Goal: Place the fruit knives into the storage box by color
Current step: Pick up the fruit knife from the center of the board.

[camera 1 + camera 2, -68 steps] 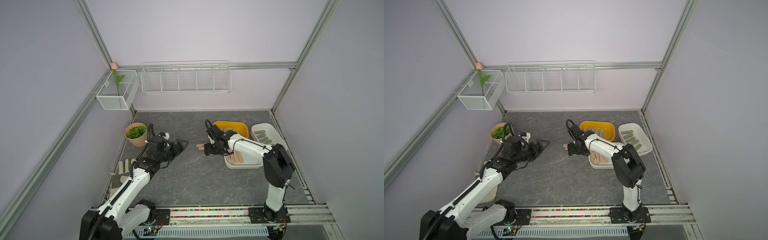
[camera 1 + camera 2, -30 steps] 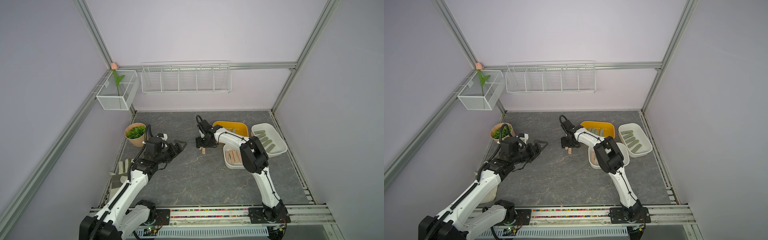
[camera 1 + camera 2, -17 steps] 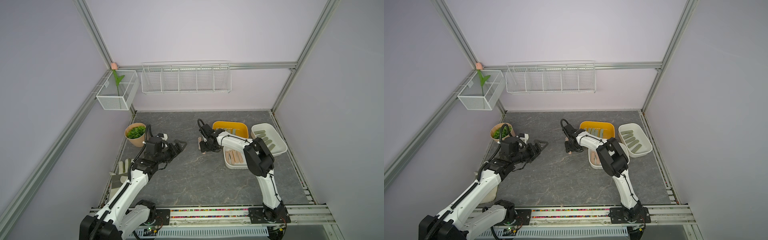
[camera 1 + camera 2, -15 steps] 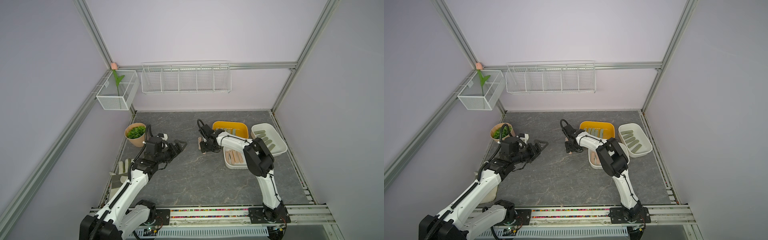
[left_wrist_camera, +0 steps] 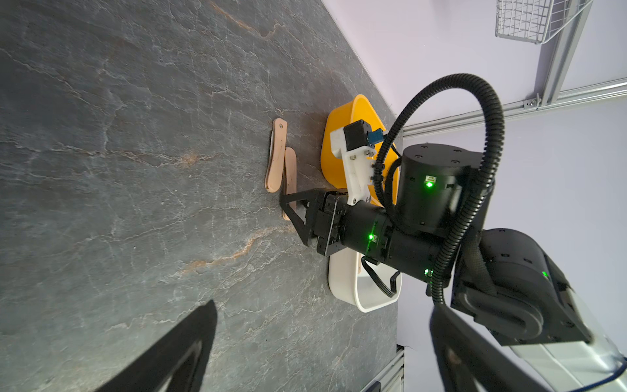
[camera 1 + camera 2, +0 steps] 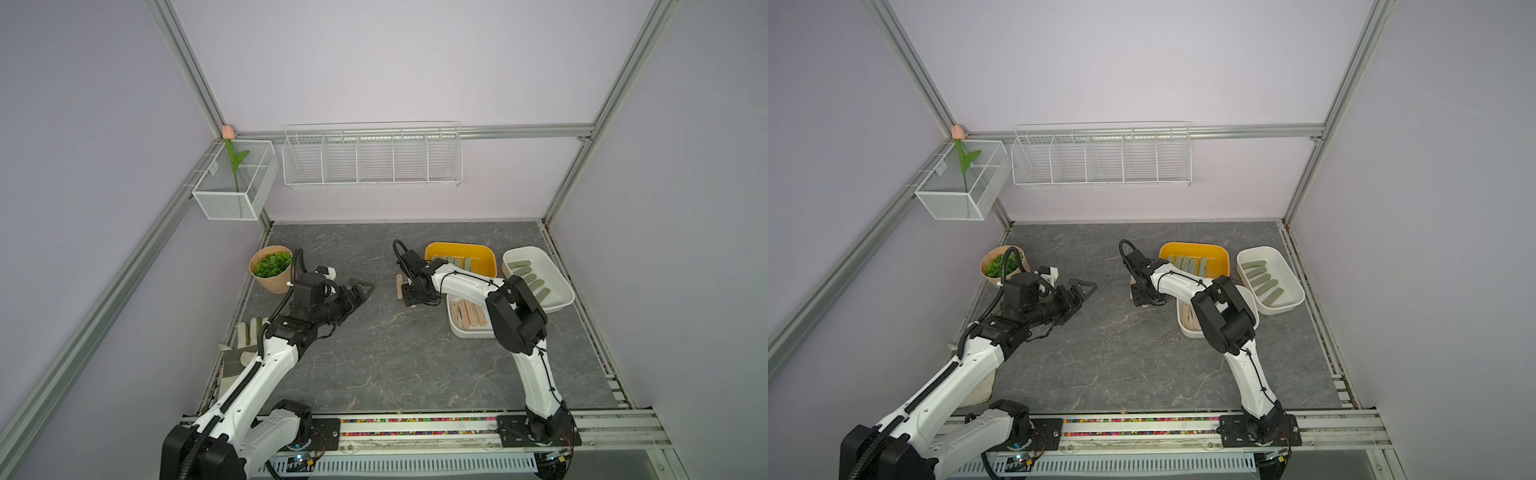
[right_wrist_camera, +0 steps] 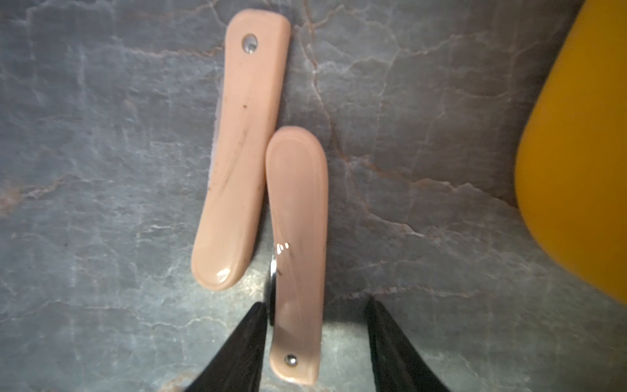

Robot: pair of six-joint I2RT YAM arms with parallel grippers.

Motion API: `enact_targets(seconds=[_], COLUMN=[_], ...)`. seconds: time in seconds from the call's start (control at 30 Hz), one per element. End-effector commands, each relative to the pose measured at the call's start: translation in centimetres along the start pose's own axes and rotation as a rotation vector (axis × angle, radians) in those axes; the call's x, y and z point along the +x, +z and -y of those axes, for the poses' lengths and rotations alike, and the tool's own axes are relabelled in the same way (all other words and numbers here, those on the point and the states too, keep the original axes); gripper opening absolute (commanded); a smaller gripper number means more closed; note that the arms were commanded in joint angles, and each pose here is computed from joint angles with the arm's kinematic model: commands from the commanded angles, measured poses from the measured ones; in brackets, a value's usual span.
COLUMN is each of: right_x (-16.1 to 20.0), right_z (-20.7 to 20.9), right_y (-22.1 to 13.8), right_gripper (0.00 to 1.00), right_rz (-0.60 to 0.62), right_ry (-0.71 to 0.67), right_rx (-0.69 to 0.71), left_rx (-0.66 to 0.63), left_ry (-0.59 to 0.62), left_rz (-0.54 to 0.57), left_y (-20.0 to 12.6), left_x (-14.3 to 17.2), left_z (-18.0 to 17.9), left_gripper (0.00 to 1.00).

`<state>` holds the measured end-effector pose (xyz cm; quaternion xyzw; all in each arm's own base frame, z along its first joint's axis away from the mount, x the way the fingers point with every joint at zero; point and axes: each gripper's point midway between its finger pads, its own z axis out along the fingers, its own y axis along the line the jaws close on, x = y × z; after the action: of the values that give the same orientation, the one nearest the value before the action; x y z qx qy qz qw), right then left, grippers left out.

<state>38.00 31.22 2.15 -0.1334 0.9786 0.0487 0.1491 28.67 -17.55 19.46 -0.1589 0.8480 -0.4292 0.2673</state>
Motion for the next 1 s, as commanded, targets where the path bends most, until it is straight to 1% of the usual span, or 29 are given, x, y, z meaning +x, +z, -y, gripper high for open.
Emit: enact_targets(seconds=[0.0,0.23,0.6,0.97], right_x=[3.6,2.5,0.8,0.0], right_z=[1.8,1.3,0.9,0.7], right_y=[3.3,4.1,4.2,4.8], right_gripper=[0.52,0.50,0.50,0.43], right_rz=[-0.152,-0.154,-0.134,-0.130], right_ry=[-0.024,-0.026,-0.017,-0.015], right_rx=[0.080,0.087,0.087,0.101], left_rx=[0.009,0.003,0.003,0.004], left_ry=[-0.009,-0.007,-0.005,-0.005], left_rz=[0.009,0.005,0.004,0.002], left_y=[0.1,0.3,0.4,0.6], left_x=[-0.4,-0.4,-0.4,-0.5], left_z=[0.2,0.0,0.0,-0.1], left_gripper=[0.99,0.99,0.99,0.99])
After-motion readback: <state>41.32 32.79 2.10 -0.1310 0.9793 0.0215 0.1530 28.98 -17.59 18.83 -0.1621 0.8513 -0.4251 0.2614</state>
